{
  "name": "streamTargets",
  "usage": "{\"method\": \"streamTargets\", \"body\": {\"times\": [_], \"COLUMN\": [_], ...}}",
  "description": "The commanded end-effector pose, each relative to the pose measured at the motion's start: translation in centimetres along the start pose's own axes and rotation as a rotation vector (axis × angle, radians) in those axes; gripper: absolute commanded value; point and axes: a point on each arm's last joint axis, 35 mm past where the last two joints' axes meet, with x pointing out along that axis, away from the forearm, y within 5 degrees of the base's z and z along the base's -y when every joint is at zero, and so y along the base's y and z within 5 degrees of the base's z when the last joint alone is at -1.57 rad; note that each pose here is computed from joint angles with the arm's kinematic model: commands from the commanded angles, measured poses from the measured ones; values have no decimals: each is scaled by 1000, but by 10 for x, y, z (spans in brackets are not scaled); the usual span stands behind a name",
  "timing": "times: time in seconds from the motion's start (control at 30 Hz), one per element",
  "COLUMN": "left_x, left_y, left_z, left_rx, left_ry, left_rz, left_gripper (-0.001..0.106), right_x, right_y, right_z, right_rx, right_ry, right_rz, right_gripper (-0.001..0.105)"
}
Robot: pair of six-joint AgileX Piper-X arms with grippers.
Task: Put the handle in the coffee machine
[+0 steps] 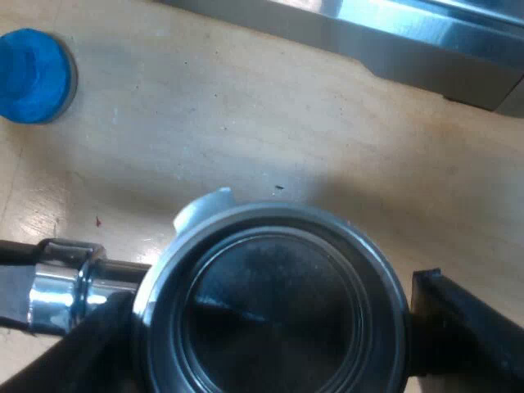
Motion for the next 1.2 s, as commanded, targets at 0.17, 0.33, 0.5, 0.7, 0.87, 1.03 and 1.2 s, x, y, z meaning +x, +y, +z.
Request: {"method": "streamTargets", "body": {"times": [0.17, 0.33, 0.5, 0.7, 0.87, 1.03, 1.2], "left_x": [0, 0, 0, 0, 0, 0, 0], "left_y": [-1, -1, -1, -1, -1, -1, -1], "left_z": [3, 3, 3, 3, 3, 3, 3], "left_rx": [29, 29, 29, 29, 27, 25, 25], "left_ry": [-16, -16, -16, -16, -16, -16, -16], "left_rz": [-13, -13, -13, -13, -13, -13, -13], "left_gripper": [0, 0, 0, 0, 0, 0, 0], "right_x": [-6, -6, -6, -6, -6, -6, -6], "right_y": [1, 1, 1, 1, 1, 1, 1], "right_z": [3, 3, 3, 3, 3, 3, 3], "right_rx": [-34, -34, -34, -35, -35, -35, -35], "right_ry": [-26, -26, -26, -26, -25, -25, -25], "right_rz": [28, 27, 27, 30, 34, 34, 34], "right_gripper": [0, 0, 21, 71, 77, 77, 77]}}
